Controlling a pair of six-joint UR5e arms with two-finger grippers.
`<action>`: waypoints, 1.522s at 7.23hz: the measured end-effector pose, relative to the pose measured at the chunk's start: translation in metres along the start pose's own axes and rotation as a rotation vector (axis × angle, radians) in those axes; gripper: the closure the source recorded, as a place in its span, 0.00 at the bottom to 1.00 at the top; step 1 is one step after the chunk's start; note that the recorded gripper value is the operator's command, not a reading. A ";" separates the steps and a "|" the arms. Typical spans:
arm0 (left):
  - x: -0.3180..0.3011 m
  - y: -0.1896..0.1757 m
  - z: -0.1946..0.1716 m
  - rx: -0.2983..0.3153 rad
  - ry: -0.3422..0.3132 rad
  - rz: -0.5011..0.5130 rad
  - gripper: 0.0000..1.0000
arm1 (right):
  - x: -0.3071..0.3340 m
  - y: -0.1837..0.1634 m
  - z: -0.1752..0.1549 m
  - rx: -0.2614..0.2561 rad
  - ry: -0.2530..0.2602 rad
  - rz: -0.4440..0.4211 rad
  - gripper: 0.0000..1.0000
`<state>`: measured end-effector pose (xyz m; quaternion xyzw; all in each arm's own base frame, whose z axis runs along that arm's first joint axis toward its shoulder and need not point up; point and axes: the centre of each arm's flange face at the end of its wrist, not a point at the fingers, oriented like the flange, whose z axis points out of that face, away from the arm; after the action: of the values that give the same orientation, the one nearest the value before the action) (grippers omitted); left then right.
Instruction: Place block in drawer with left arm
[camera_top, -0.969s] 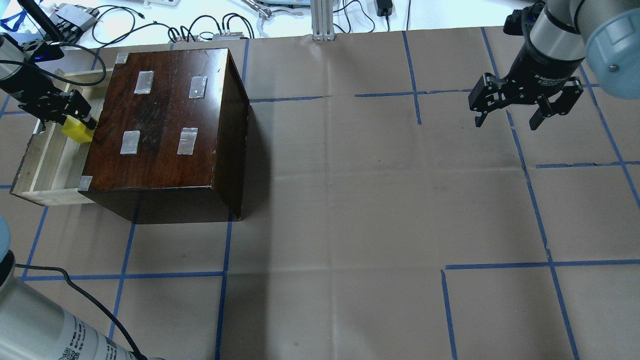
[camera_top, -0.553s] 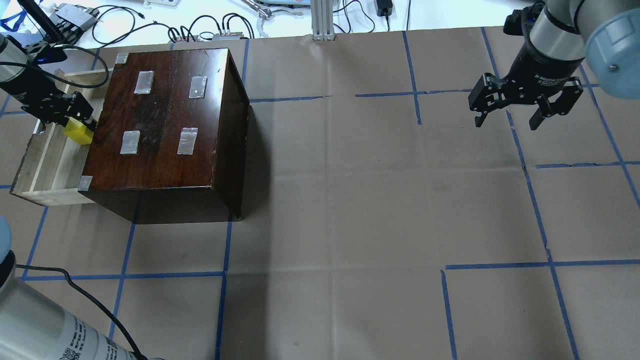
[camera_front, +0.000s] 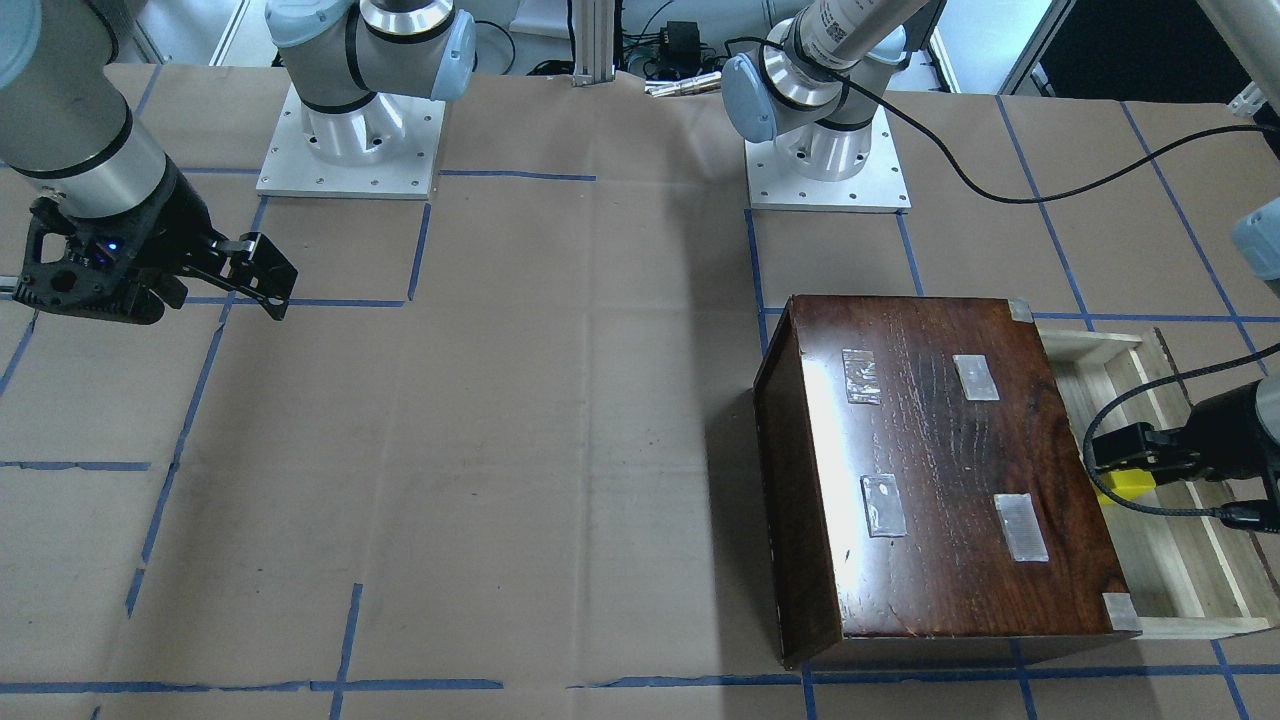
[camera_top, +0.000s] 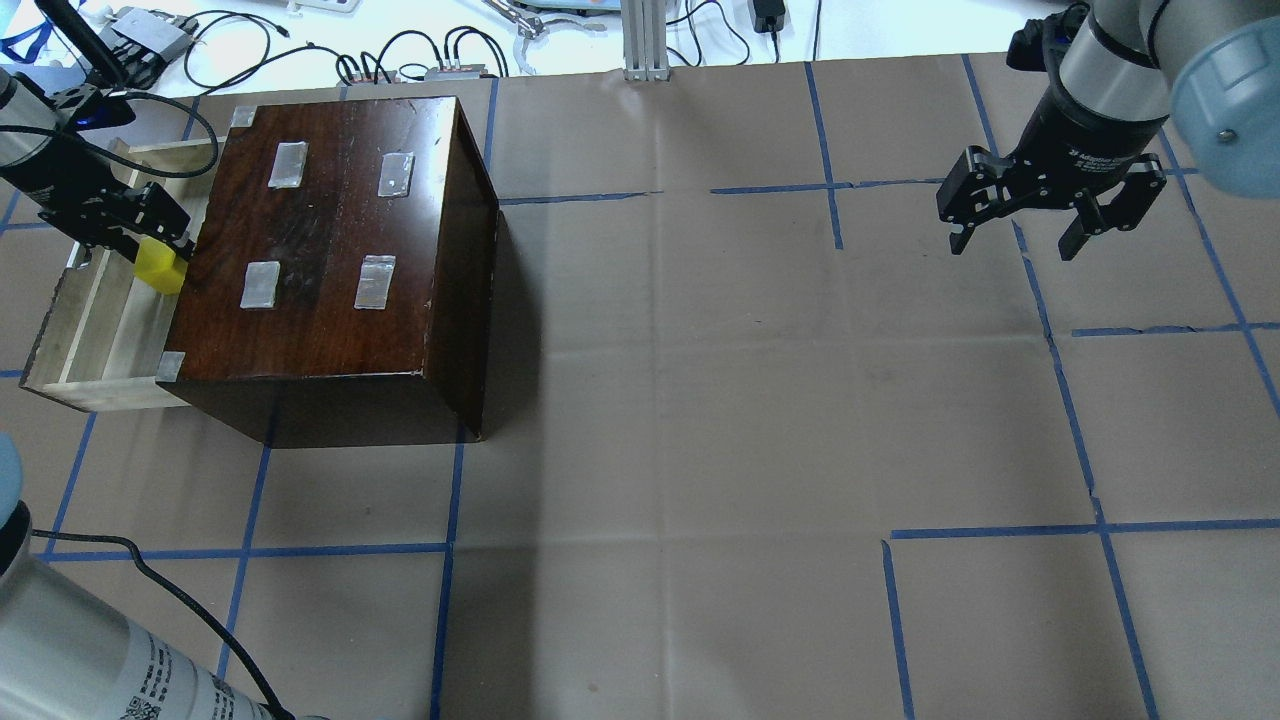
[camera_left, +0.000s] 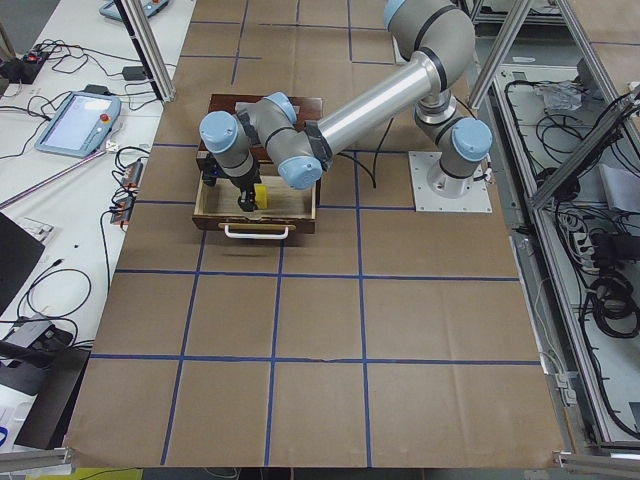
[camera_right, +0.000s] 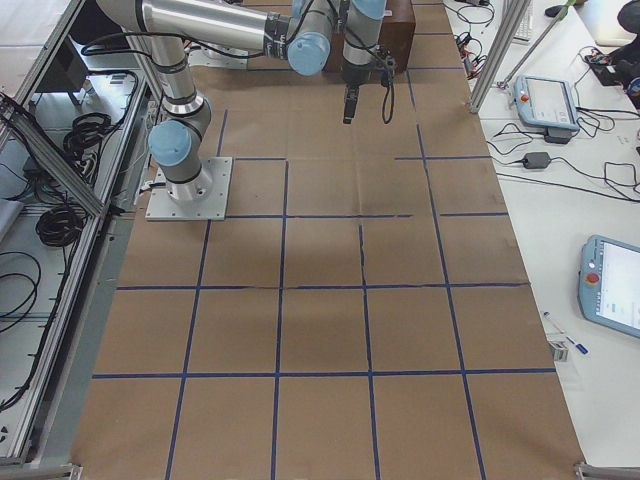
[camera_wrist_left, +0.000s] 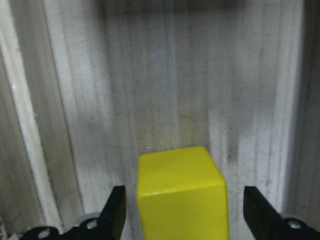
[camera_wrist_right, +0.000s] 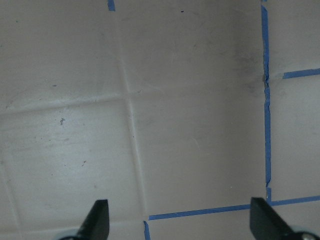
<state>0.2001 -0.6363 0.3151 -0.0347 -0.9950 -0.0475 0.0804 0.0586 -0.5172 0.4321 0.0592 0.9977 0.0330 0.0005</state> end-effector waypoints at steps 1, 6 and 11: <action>0.001 0.001 -0.006 0.008 -0.006 0.003 0.07 | 0.000 0.000 0.000 0.000 0.000 0.000 0.00; 0.047 0.038 -0.107 0.110 -0.137 -0.011 0.01 | 0.000 0.000 0.000 0.000 0.000 0.000 0.00; 0.256 0.069 -0.109 0.043 -0.178 -0.129 0.01 | 0.000 0.000 -0.001 0.001 0.000 0.001 0.00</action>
<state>-0.0300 -0.5633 0.4701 0.0269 -0.9992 -0.0281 -0.0110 0.0586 -0.5172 0.4326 0.0597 0.9977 0.0324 0.0005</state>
